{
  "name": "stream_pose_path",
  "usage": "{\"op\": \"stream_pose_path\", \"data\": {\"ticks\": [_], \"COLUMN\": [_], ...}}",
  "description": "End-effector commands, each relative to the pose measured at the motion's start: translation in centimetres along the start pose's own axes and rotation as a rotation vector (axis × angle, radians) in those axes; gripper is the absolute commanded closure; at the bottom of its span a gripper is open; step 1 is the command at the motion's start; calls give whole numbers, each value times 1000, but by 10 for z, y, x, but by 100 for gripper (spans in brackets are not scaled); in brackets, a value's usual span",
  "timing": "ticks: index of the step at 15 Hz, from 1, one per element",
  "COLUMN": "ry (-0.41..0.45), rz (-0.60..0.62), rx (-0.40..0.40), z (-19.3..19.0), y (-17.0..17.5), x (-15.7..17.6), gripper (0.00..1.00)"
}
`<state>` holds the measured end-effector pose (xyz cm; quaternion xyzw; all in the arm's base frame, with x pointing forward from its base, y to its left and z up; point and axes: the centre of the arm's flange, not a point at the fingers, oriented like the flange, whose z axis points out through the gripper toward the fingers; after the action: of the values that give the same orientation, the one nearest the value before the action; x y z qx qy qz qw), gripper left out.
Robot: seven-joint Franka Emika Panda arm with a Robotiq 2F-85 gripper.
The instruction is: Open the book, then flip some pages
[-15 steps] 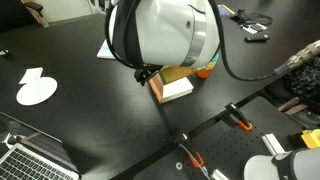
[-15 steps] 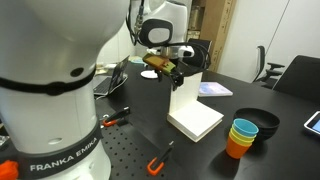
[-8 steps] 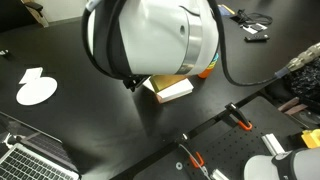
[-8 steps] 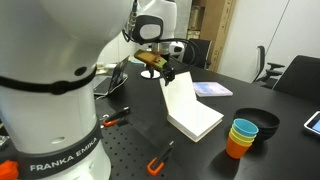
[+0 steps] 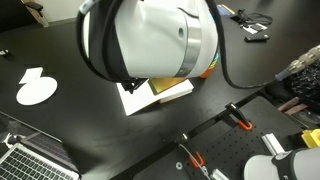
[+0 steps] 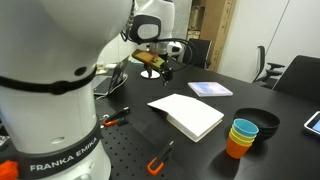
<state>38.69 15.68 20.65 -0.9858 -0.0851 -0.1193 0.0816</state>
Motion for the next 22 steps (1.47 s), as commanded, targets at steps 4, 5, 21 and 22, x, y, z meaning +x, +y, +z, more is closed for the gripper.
{"op": "stream_pose_path", "data": {"ticks": [4,5,21,22], "ry": [-25,-36,-240,-251], "rz": [171,202,509,524], "rx": [-78,-89,15,29], "z": [7,11,57,61], "y": [86,101,260,268], "x": [10,8,-6,-7], "gripper": [0,0,0,0]}}
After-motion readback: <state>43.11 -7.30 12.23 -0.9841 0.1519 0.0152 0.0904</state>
